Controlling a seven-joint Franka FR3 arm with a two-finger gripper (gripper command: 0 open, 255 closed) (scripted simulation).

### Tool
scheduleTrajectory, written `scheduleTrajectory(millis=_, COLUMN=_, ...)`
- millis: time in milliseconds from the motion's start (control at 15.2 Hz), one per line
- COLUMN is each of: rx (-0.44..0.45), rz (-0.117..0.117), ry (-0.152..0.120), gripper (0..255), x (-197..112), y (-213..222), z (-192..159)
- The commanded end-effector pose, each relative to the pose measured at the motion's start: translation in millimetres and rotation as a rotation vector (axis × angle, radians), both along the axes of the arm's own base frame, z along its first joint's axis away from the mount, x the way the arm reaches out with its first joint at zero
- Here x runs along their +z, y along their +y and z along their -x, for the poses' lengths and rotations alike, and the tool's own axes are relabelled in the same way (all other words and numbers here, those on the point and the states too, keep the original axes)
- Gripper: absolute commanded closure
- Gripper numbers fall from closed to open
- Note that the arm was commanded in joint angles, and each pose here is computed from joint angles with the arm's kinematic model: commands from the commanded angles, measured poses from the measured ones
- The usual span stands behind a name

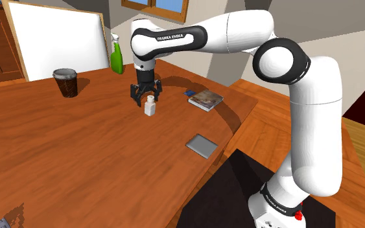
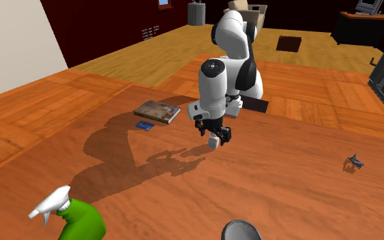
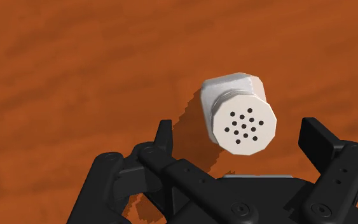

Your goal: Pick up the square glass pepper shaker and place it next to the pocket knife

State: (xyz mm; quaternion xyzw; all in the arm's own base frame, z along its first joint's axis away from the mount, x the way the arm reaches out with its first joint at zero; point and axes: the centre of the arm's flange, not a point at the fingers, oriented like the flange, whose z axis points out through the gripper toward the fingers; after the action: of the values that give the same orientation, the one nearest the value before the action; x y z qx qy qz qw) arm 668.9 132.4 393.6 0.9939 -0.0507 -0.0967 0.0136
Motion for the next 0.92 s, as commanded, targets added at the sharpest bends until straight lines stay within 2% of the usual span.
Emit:
scheduleTrajectory(millis=0, rx=0.000, rz=0.000, ry=0.000, gripper=0, x=0, y=0, z=0)
scheduleTrajectory(millis=66, rx=0.000, rz=0.000, ry=0.000, gripper=255, x=0, y=0, z=0)
scheduleTrajectory(millis=660, rx=0.000, rz=0.000, ry=0.000, gripper=255, x=0, y=0, z=0)
scheduleTrajectory(millis=858, rx=0.000, rz=0.000, ry=0.000, gripper=255, x=16, y=0, z=0)
